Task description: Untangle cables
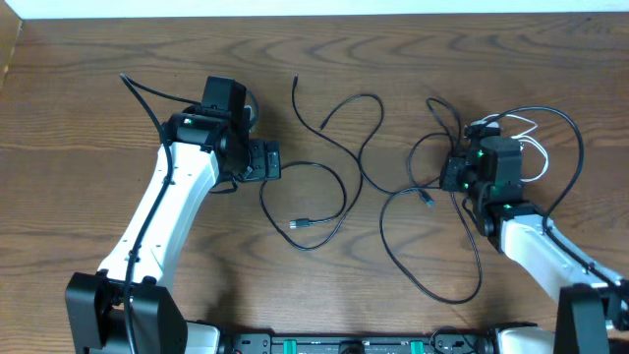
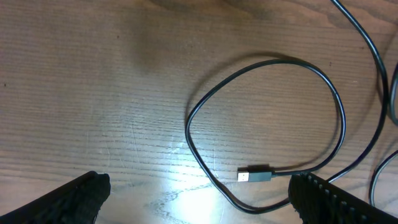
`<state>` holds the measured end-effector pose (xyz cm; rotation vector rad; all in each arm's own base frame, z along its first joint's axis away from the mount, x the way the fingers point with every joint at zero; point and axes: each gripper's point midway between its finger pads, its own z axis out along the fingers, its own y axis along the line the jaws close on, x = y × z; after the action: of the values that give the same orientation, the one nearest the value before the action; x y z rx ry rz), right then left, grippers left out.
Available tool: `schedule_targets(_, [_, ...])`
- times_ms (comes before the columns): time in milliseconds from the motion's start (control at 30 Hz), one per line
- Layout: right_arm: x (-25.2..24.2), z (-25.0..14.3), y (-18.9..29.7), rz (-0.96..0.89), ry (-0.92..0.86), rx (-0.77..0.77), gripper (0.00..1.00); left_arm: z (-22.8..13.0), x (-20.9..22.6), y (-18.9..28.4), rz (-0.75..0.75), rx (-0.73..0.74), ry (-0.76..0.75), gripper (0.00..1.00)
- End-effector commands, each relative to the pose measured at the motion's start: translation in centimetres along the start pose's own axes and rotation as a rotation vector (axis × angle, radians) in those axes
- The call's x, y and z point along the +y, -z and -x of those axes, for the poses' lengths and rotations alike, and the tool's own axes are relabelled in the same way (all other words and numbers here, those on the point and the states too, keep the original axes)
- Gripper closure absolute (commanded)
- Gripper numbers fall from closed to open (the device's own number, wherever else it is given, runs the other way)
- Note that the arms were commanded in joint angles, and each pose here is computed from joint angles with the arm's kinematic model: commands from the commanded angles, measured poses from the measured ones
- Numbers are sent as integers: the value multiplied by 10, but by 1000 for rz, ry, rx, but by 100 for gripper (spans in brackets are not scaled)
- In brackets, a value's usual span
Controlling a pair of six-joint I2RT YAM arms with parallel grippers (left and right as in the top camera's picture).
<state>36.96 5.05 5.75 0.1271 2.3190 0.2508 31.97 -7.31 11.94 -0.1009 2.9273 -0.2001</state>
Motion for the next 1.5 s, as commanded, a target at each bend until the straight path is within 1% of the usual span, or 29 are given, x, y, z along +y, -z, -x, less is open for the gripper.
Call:
schedule_targets(0, [-3,1,-2,-14,23,-3,87,-2,3,-2,10,9,7,3])
schedule_targets(33, [-3,1,-2,-14,23,-3,82,-2,3,-2,10,9,7,3])
schedule_targets(67, [-3,2,-2,-13,23,-7,65,-2,3,-2,10,9,7,3])
schedule_targets(100, [-3,2,-2,-12,23,-8,51,-2,3,-2,10,9,7,3])
schedule_targets(167, [-2,4,0,-11,24,-15,18,-2,3,-2,10,9,7,3])
schedule_targets(200, [-2,7,2,-9,24,-23,4,-2,3,-2,10,9,7,3])
schedule_targets(233, [-1,10,5,-8,24,-33,1,-2,3,-2,10,9,7,3])
schedule_targets(467, [11,38,52,26,26,-130,1,-2,3,-2,10,9,7,3])
schedule_targets(600, [29,41,71,119,27,-140,1,-2,3,-2,10,9,7,3])
schedule_targets(667, [43,38,73,199,35,-123,12,-2,3,-2,10,9,7,3])
schedule_targets(700, [49,36,73,236,42,-112,22,-2,3,-2,10,9,7,3])
schedule_targets(733, [56,35,73,274,46,-105,29,-2,3,-2,10,9,7,3])
schedule_targets(800, [64,32,70,315,52,-92,60,-2,3,-2,10,9,7,3])
schedule_targets(833, [66,30,68,323,56,-84,82,-2,3,-2,10,9,7,3])
schedule_targets(867, [68,28,64,326,58,-76,97,-2,3,-2,10,9,7,3])
schedule_targets(900, [70,24,60,331,61,-63,99,-2,3,-2,10,9,7,3])
schedule_targets(967, [75,20,53,346,67,-48,99,-2,3,-2,10,9,7,3])
schedule_targets(1167, [120,-3,39,543,122,17,99,-2,3,-2,10,9,7,3])
schedule_targets(1267, [135,-19,27,578,147,51,98,-2,3,-2,10,9,7,3])
schedule_targets(1333, [142,-27,19,584,100,80,96,-2,3,-2,10,9,7,3])
schedule_targets(1467, [148,-40,6,585,-66,154,99,-2,3,-2,10,9,7,3])
